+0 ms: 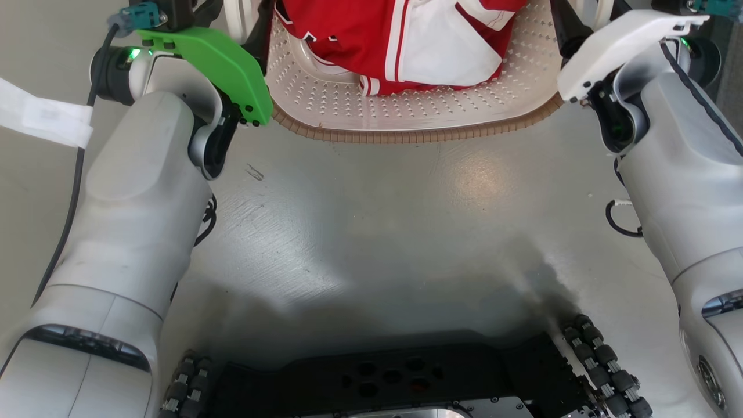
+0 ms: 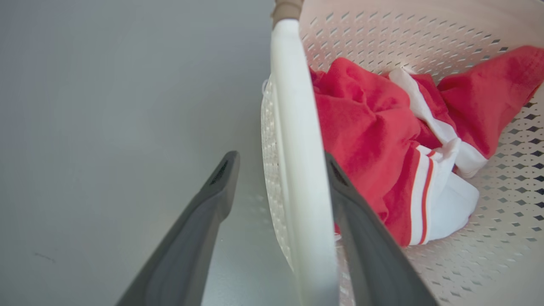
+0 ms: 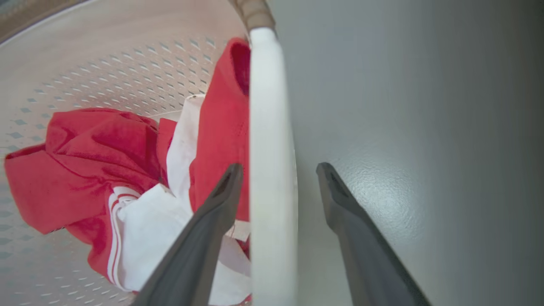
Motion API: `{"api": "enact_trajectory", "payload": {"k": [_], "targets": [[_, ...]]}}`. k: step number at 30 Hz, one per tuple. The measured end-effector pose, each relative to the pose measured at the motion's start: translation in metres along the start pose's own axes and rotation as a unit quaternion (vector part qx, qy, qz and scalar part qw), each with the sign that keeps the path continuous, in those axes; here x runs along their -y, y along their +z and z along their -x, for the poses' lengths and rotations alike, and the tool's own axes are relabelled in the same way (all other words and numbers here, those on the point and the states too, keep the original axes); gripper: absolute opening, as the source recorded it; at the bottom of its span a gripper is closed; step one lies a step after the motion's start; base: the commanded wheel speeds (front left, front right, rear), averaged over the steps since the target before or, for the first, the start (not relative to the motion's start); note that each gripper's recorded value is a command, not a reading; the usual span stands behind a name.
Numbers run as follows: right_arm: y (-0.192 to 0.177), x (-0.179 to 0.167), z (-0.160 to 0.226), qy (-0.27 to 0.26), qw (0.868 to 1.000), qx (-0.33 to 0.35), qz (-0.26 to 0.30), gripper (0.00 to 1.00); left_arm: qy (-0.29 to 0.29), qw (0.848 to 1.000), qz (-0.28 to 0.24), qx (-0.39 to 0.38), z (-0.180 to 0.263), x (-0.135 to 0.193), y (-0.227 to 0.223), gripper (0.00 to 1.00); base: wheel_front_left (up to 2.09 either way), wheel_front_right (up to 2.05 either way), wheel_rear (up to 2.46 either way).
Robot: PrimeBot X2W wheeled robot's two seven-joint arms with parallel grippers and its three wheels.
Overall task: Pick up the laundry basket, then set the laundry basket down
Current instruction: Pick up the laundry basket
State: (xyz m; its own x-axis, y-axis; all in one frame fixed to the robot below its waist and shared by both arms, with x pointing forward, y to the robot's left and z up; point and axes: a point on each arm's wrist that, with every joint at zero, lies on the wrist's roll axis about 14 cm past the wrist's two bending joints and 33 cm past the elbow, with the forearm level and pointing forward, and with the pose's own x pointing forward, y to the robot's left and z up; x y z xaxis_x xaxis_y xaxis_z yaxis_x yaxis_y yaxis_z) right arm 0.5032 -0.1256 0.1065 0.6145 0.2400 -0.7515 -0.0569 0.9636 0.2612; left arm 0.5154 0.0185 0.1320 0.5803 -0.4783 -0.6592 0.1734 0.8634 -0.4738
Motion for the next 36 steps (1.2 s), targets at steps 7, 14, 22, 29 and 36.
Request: {"api": "enact_trajectory", "payload": {"k": [7, 14, 22, 29, 36], "targets": [[-0.002, -0.007, -0.001, 0.007, 1.0, -0.002, 0.002, 0.0, -0.004, 1.0, 0.012, 0.001, -0.003, 0.006, 0.003, 0.0, 0.0, 0.0, 0.0], [0.002, -0.011, 0.002, 0.009, 1.0, 0.005, 0.007, 0.0, -0.001, 1.0, 0.006, 0.0, 0.001, 0.006, 0.003, 0.0, 0.0, 0.0, 0.0], [0.015, -0.023, 0.014, 0.017, 1.0, 0.016, 0.009, 0.0, 0.004, 1.0, -0.006, 0.003, 0.016, 0.01, 0.01, 0.0, 0.0, 0.0, 0.0], [0.016, -0.035, 0.036, 0.024, 1.0, 0.01, 0.014, 0.0, 0.008, 1.0, -0.007, -0.002, 0.039, 0.018, 0.009, 0.0, 0.0, 0.0, 0.0], [0.029, -0.045, 0.058, 0.027, 0.999, 0.018, 0.01, 0.0, 0.013, 1.0, -0.01, 0.0, 0.06, 0.027, 0.018, 0.0, 0.0, 0.0, 0.0]]}}
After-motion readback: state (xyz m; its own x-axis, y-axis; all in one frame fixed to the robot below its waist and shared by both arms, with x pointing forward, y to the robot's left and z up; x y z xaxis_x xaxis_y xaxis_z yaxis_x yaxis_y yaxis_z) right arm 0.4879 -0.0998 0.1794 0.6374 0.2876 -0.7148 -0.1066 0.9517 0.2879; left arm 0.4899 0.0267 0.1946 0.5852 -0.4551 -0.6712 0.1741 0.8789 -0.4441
